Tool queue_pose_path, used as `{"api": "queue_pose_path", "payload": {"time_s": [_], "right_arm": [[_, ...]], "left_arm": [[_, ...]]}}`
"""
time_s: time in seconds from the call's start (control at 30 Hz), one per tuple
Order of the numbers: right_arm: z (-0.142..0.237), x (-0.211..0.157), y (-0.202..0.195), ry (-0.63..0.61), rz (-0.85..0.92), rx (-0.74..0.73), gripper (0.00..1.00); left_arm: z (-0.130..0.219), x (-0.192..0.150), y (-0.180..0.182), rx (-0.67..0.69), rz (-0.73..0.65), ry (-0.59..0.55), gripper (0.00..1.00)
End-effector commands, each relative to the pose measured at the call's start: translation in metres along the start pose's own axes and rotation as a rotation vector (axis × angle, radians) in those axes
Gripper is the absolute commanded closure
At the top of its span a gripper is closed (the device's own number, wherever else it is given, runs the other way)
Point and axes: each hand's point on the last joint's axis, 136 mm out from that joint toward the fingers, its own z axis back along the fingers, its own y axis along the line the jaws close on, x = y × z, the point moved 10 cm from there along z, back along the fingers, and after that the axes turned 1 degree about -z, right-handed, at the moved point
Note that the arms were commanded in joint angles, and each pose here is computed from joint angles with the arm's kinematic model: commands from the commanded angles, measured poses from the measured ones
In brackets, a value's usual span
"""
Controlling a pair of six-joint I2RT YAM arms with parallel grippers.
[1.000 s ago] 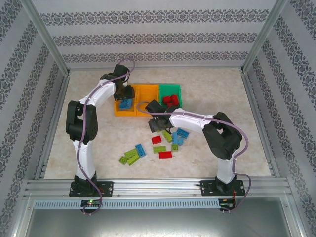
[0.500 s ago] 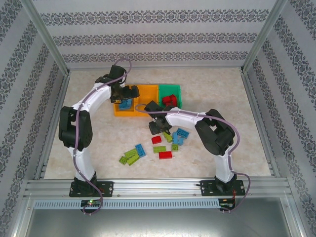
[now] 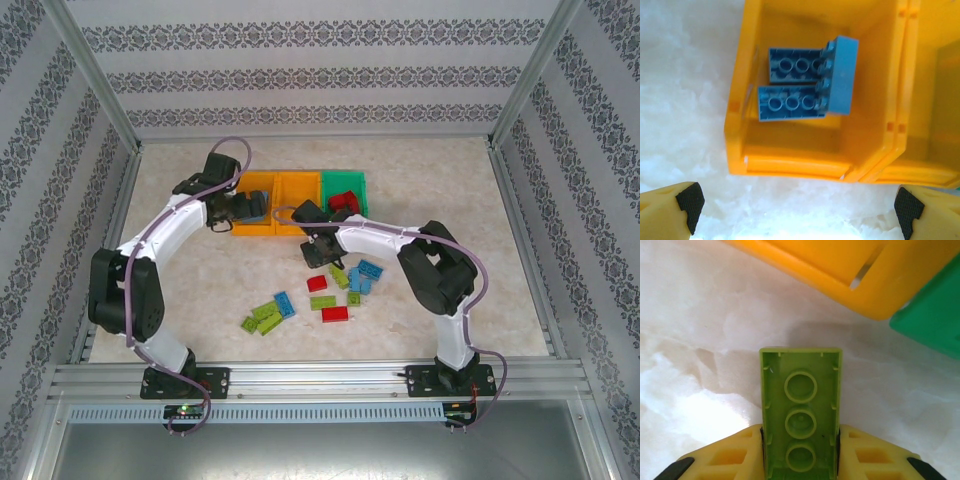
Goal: Sort the legos into containers by color
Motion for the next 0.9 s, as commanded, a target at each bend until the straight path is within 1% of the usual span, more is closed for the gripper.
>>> {"api": "queue_pose_path", "payload": {"time_s": [0.0, 0.13, 0.27, 0.43, 0.57, 0.67, 0.8, 0.87], "right_arm": [[0.041, 0.023, 0.009, -0.137, -0.02, 0.086, 0.77], [0.054, 0.042, 0.014, -0.187, -0.041, 0.171, 0.76], [0.053, 0.064, 0.01, -0.223, -0.104, 0.232, 0.76], [0.039, 0.095, -0.002, -0.242, -0.18, 0.197, 0.74], [0.022, 0.113, -0.013, -0.225, -0.233, 0.15, 0.72], [0.011, 0.121, -0.02, -0.209, -0.274, 0.132, 0.7], [0.004, 0.126, -0.024, -0.206, -0.292, 0.131, 0.69], [0.003, 0.127, -0.024, -0.202, -0.291, 0.129, 0.67]], "left_arm": [[0.009, -0.006, 0.007, -0.001, -0.021, -0.045, 0.0], [0.004, -0.025, 0.014, 0.001, -0.022, -0.011, 0.0], [0.002, -0.04, 0.017, -0.019, -0.016, 0.019, 0.0], [0.005, -0.059, 0.018, -0.013, -0.021, 0.045, 0.0], [0.007, -0.075, 0.016, 0.015, -0.064, 0.06, 0.0], [0.008, -0.087, 0.016, 0.011, -0.087, 0.077, 0.0], [0.01, -0.1, 0.013, 0.001, -0.115, 0.083, 0.02], [0.01, -0.106, 0.012, -0.007, -0.133, 0.088, 0.03]]}}
